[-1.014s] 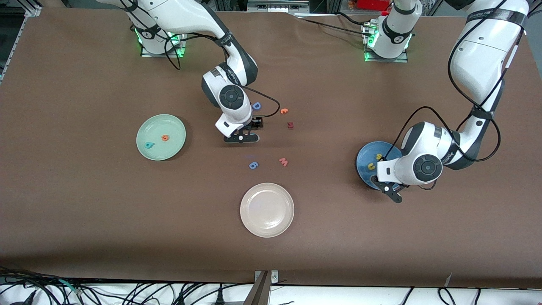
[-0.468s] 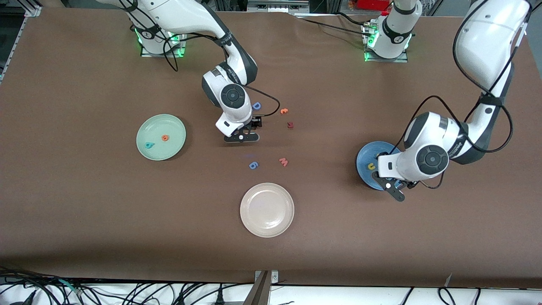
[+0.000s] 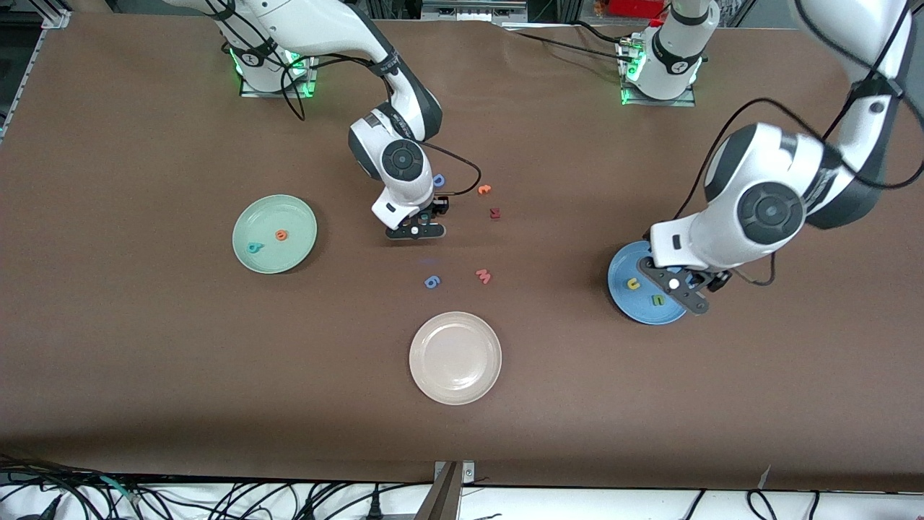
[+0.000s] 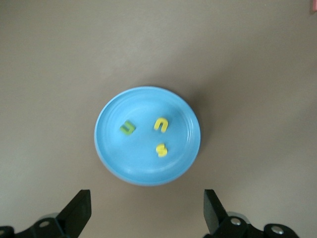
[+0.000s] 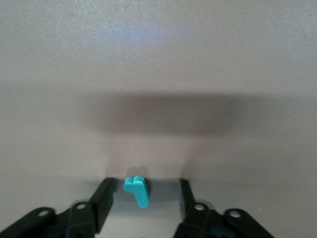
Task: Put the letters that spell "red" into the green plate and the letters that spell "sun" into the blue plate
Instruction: 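Release the n onto the blue plate while the right gripper grasps the 1, then put the 1 on the green plate while the left gripper returns to rest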
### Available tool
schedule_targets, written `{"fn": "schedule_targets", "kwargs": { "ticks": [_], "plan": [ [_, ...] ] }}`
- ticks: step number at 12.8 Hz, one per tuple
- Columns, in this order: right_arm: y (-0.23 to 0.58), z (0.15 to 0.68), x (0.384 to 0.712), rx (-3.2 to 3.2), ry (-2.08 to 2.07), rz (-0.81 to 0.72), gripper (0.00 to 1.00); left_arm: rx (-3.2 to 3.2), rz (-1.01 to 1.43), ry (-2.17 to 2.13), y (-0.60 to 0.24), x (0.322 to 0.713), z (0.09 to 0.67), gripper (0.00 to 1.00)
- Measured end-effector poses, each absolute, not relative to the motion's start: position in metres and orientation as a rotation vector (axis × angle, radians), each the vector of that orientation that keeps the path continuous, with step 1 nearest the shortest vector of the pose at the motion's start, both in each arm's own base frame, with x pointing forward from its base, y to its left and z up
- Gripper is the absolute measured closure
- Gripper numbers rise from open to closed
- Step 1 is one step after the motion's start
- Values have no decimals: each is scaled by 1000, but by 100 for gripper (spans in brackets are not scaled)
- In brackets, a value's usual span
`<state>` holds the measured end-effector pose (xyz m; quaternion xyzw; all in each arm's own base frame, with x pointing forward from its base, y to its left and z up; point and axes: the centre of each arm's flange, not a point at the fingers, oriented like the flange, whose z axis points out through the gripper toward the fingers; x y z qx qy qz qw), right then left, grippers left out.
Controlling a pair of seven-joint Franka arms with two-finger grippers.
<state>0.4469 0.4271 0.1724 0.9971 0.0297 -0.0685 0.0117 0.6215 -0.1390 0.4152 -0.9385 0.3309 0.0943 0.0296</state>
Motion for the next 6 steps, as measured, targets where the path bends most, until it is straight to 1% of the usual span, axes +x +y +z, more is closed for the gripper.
{"fn": "schedule_targets", "kwargs": {
  "ticks": [1, 2, 3, 4, 5, 6],
  "plan": [
    [428, 173, 447, 3111, 91, -211, 48, -2894, 304, 987, -136, 618, 439, 0],
    [428, 173, 447, 3113, 91, -208, 49, -2893, 311, 961, -133, 615, 463, 0],
    [429, 174, 447, 3116, 92, -204, 61, -2890, 307, 939, -129, 613, 484, 0],
    [429, 175, 447, 3116, 91, -204, 66, -2888, 281, 914, -125, 612, 504, 0],
    [429, 175, 447, 3116, 91, -204, 66, -2884, 248, 880, -118, 610, 522, 0],
    [430, 175, 447, 3117, 91, -203, 76, -2888, 216, 834, -108, 606, 539, 0]
  ]
}}
